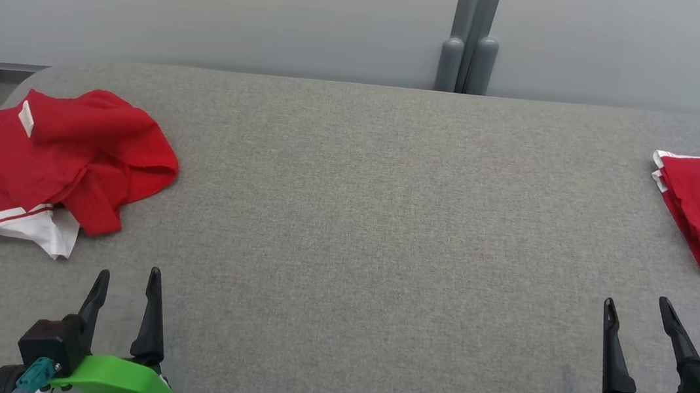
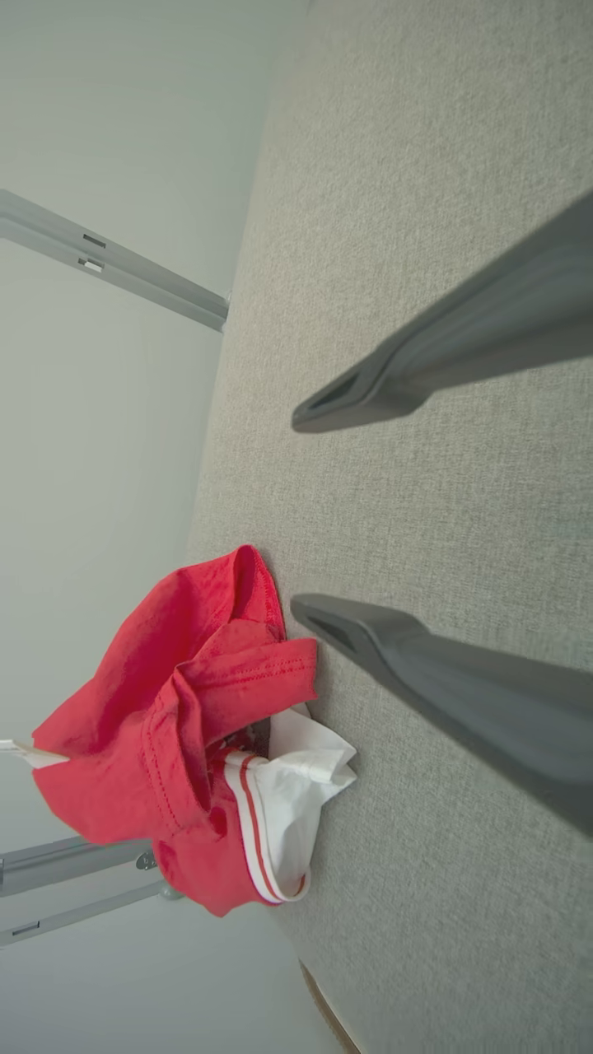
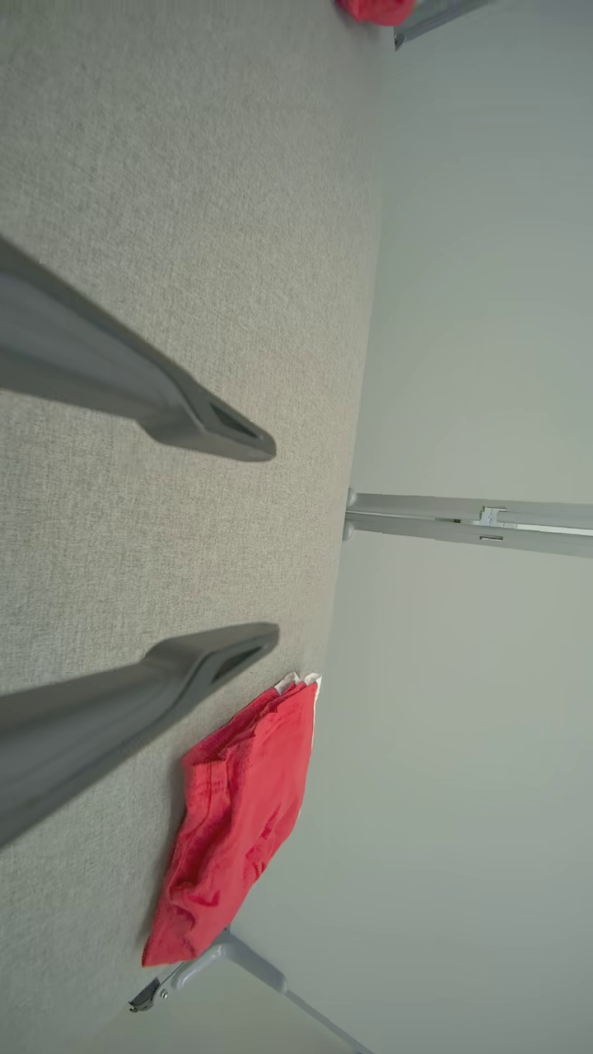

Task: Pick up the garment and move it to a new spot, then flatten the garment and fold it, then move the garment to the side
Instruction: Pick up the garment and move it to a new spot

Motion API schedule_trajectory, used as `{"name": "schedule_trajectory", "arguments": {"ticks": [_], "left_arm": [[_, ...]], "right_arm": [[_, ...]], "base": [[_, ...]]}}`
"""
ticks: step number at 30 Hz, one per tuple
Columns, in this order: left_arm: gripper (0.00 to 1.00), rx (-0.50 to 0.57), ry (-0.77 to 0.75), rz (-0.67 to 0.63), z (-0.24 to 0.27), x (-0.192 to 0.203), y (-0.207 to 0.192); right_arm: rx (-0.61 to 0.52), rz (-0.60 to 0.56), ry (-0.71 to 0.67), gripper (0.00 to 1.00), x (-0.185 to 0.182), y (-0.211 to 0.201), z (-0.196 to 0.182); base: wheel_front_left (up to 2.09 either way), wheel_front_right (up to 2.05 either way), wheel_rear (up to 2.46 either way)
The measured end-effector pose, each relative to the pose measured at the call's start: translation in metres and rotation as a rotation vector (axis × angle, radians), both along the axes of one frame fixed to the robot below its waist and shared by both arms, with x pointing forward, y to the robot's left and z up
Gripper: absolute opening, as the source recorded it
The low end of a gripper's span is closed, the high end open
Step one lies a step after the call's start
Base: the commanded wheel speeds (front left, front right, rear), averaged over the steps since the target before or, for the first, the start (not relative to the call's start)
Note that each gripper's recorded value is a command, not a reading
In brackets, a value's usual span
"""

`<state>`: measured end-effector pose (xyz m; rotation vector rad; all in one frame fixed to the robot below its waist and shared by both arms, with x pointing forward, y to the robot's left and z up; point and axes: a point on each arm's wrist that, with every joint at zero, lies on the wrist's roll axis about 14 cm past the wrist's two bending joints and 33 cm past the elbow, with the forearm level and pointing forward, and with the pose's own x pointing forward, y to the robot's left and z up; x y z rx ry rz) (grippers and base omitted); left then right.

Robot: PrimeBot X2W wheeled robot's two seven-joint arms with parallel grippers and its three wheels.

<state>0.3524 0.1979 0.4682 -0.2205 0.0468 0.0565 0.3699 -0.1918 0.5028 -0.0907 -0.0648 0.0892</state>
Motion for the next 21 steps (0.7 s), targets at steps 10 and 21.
{"name": "schedule_trajectory", "arguments": {"ticks": [10,21], "left_arm": [[1.00,-0.005,-0.013,0.134,0.002,-0.030,0.037],[1.00,-0.011,-0.002,0.360,-0.003,-0.092,0.091]], "right_arm": [[-0.008,0.230,-0.008,1.00,0.016,0.075,0.002],[0.005,0.559,-0.060,1.00,0.022,0.186,0.020]], "base": [[0.00,0.00,0.00],[0.00,0.00,0.00]]}}
